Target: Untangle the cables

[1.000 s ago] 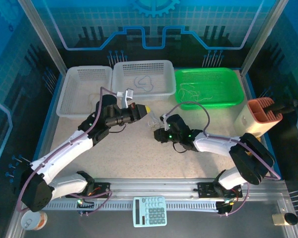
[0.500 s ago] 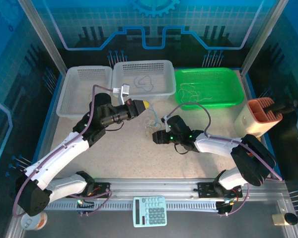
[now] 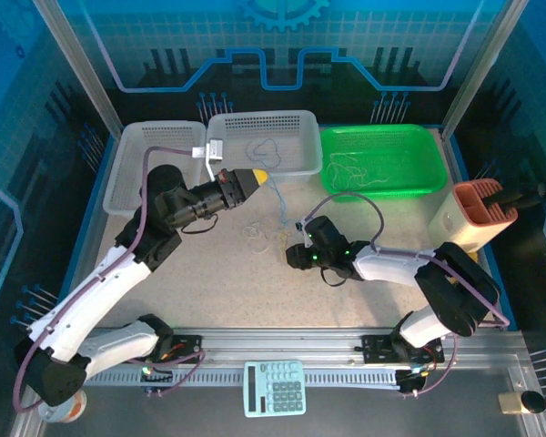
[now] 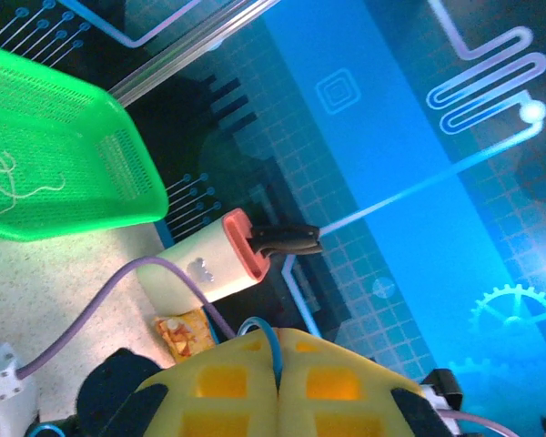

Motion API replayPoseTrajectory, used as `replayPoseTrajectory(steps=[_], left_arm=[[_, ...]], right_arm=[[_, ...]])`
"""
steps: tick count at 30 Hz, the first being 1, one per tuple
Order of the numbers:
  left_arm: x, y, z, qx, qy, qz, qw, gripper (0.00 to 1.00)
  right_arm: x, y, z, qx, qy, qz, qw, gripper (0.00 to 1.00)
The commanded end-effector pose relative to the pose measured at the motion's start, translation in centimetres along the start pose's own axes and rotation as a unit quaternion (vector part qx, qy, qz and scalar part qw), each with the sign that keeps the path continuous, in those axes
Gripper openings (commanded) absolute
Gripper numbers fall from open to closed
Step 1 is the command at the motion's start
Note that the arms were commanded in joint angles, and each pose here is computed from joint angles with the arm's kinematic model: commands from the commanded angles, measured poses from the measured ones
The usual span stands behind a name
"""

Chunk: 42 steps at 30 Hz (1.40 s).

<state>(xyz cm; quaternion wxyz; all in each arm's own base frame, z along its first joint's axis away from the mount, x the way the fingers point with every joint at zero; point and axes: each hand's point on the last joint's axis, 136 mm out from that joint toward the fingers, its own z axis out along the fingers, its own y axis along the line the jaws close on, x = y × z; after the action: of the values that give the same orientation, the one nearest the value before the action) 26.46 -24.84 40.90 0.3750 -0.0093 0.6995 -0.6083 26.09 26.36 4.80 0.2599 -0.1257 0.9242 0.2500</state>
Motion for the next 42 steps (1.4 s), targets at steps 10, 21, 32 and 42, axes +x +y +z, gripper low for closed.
replayPoseTrajectory(steps=[10, 21, 32, 42], left_arm=[[2.2, 4.5, 0.1, -0.046, 0.012, -0.007, 0.999, 0.00], [4.1, 8.8, 0.9, -0.083, 0.033, -0.003, 0.996, 0.00], [3.1, 7.9, 1.3, -0.066, 0.016, -0.018, 0.998, 0.00], [1.8, 5.7, 1.0, -0.046, -0.002, -0.014, 0.999, 0.00]], right_arm=[[-2.1, 0.1, -4.0, 0.027, -0.023, -0.019, 0.999, 0.74], [-5.2, 0.1, -10.7, 0.022, -0.085, -0.013, 0.996, 0.69], [-5.3, 2.9, -11.9, -0.063, -0.106, -0.041, 0.992, 0.76], [-4.0, 3.9, -8.8, -0.119, -0.086, -0.026, 0.989, 0.80]])
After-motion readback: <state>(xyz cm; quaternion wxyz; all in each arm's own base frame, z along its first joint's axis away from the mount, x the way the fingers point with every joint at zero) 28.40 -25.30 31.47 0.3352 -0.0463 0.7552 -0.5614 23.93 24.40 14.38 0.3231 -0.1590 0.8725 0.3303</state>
